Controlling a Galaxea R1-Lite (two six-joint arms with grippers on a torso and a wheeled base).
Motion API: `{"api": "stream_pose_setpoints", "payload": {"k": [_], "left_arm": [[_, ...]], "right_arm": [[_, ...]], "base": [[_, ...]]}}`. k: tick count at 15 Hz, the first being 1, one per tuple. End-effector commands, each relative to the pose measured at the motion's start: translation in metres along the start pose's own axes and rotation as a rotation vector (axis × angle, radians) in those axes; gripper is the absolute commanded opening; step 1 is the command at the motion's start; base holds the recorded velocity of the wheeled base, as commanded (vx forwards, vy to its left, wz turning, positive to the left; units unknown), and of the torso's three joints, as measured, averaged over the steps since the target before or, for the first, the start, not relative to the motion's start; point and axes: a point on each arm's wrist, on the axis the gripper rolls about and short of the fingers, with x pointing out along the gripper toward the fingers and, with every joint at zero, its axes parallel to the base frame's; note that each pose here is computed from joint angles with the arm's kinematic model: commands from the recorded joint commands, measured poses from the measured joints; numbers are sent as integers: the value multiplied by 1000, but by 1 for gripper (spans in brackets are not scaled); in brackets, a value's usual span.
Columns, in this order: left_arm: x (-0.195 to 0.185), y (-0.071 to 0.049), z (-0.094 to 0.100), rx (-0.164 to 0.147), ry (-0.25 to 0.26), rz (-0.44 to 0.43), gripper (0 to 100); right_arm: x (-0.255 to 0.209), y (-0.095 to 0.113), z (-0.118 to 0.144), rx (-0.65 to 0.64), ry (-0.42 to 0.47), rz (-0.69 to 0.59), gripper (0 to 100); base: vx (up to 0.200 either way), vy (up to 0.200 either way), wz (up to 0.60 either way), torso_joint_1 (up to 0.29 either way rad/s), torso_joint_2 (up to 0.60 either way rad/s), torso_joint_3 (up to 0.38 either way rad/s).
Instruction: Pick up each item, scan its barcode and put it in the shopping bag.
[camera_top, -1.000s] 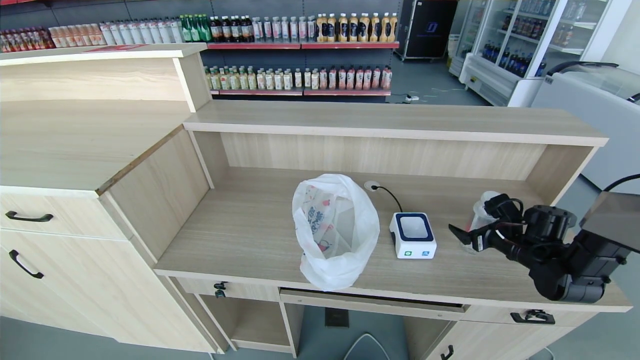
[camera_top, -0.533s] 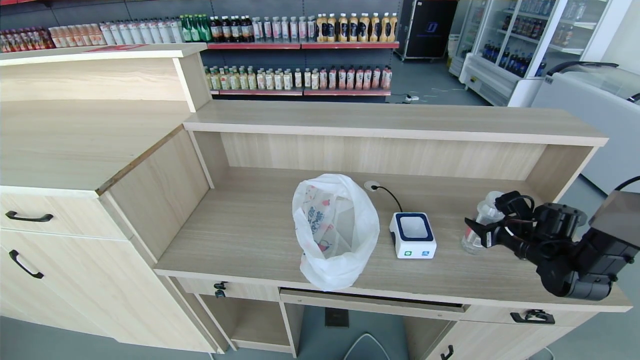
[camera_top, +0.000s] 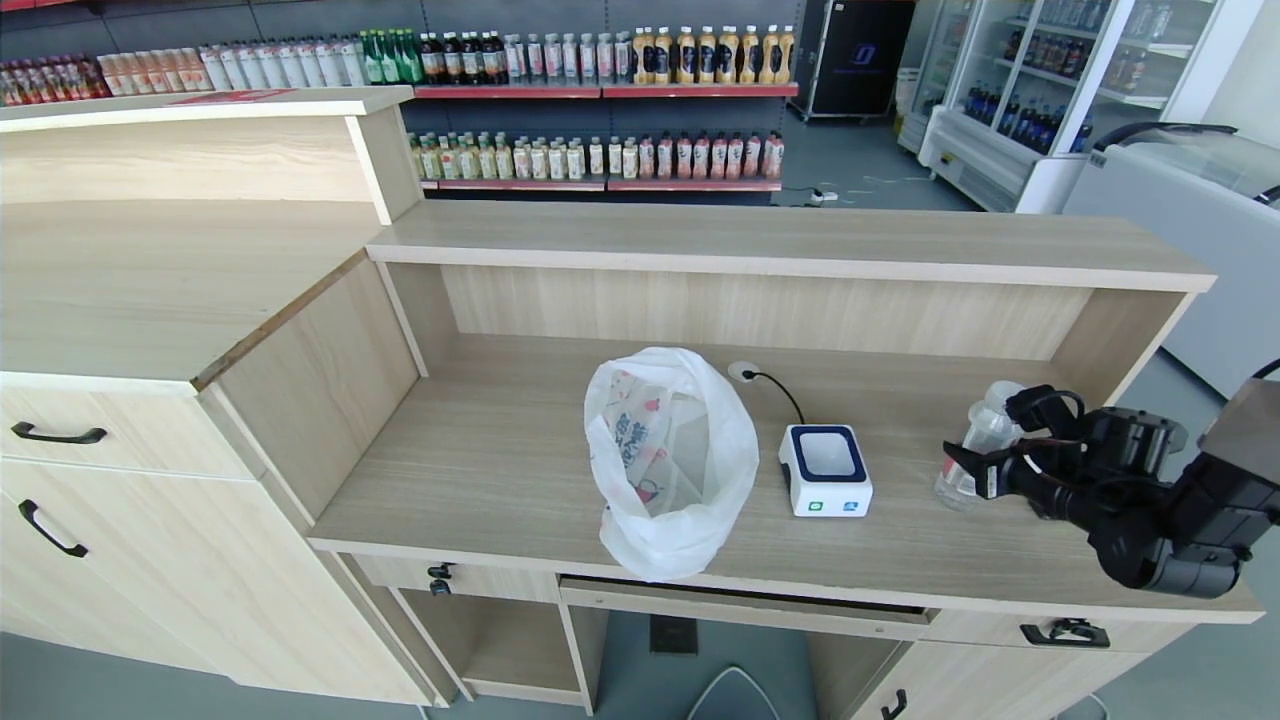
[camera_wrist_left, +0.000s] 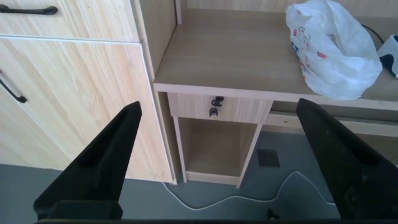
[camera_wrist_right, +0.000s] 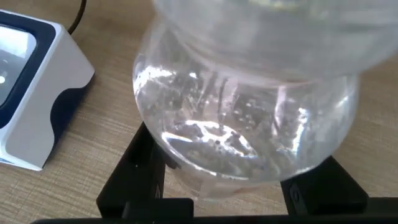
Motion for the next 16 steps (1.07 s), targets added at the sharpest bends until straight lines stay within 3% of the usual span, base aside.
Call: {"api": "stream_pose_setpoints", "payload": {"k": [1, 3, 7, 8, 10, 12, 13, 16], "left_arm": [[0, 0, 0, 0, -1, 0, 100], [0, 0, 0, 0, -1, 0, 100], [0, 0, 0, 0, -1, 0, 100], [0, 0, 0, 0, -1, 0, 100], [0, 0, 0, 0, -1, 0, 100], [0, 0, 0, 0, -1, 0, 100], [0, 0, 0, 0, -1, 0, 100], [0, 0, 0, 0, -1, 0, 100]], "right_arm": [[1, -1, 2, -4, -9, 3, 0], [3, -3, 8, 6, -22, 0, 0], [-19, -1, 54, 48, -33, 10, 0], [-45, 1, 97, 116, -53, 14, 0], [-95, 10, 154, 238, -3, 6, 0], [-126, 25, 187, 328, 50, -4, 0], [-151, 49, 217, 439, 76, 13, 0], [-180, 101, 259, 573, 129, 54, 0]], "base": [[0, 0, 0, 0, 0, 0], [0, 0, 0, 0, 0, 0], [0, 0, 0, 0, 0, 0], [0, 0, 0, 0, 0, 0], [0, 0, 0, 0, 0, 0], [0, 0, 0, 0, 0, 0], [0, 0, 0, 0, 0, 0], [0, 0, 0, 0, 0, 0]]}}
